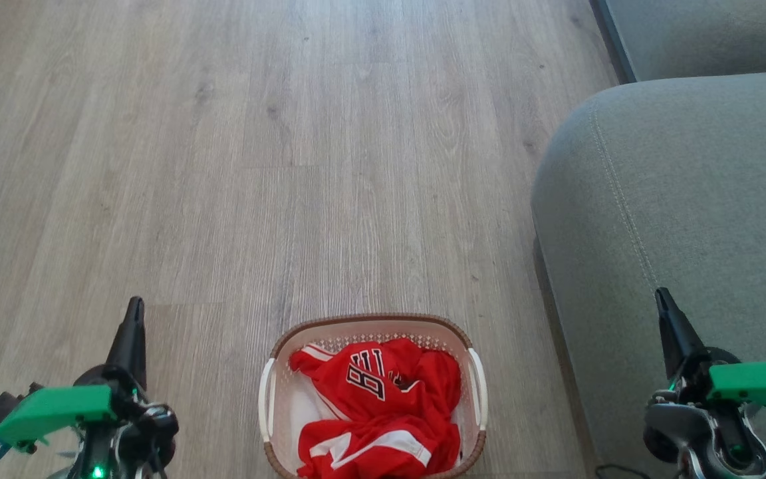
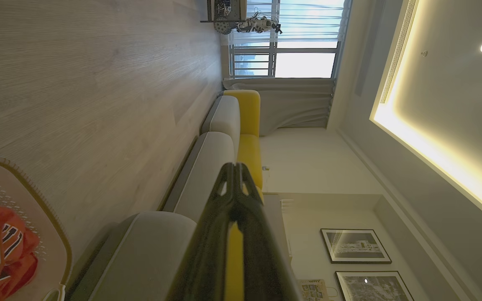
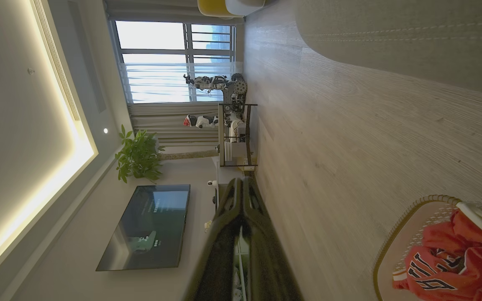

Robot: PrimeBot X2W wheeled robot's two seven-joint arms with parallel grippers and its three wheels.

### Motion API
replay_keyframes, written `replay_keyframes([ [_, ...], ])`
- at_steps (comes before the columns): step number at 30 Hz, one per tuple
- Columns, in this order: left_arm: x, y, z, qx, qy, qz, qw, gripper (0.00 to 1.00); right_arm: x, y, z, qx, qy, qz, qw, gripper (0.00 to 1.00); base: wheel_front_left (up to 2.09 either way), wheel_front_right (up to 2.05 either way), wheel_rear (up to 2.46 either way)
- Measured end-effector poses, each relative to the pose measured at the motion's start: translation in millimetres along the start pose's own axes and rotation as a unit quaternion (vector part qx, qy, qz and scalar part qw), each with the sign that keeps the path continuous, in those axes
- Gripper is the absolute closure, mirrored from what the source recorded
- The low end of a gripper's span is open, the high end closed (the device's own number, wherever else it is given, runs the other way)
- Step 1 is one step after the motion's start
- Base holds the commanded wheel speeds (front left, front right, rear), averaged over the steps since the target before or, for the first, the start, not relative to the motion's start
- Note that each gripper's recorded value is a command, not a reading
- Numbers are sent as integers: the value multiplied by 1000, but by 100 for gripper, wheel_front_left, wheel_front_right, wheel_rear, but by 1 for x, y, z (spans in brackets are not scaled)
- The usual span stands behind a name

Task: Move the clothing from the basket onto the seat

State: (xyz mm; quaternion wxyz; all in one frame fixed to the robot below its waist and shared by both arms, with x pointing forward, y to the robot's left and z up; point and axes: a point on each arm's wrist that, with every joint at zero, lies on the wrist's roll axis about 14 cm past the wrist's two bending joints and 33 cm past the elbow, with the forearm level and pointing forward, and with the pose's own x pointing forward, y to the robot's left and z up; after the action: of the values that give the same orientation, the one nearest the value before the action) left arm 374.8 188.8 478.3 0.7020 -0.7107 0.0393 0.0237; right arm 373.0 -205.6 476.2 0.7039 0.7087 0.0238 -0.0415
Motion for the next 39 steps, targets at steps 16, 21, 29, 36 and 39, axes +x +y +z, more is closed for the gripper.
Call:
replay_keyframes([
  [16, 0, 0, 0, 0, 0, 0, 1000, 100, 0, 0, 0, 0, 0, 0, 1000, 100, 0, 0, 0],
  [21, -14, 36, -2, -8, -2, 53, 999, 0, -14, -37, -3, 7, 1, -55, 998, 0, 0, 0, 0],
  [29, -23, 45, -3, -5, -7, 67, 998, 0, -22, -47, -8, 3, 4, -70, 998, 0, 0, 0, 0],
  [36, -21, 39, -7, 15, -3, 61, 998, 0, -22, -44, -8, -15, -1, -66, 998, 0, 0, 0, 0],
  [39, -20, 34, -8, 30, -4, 55, 998, 0, -22, -42, -7, -25, -2, -62, 998, 0, 0, 0, 0],
])
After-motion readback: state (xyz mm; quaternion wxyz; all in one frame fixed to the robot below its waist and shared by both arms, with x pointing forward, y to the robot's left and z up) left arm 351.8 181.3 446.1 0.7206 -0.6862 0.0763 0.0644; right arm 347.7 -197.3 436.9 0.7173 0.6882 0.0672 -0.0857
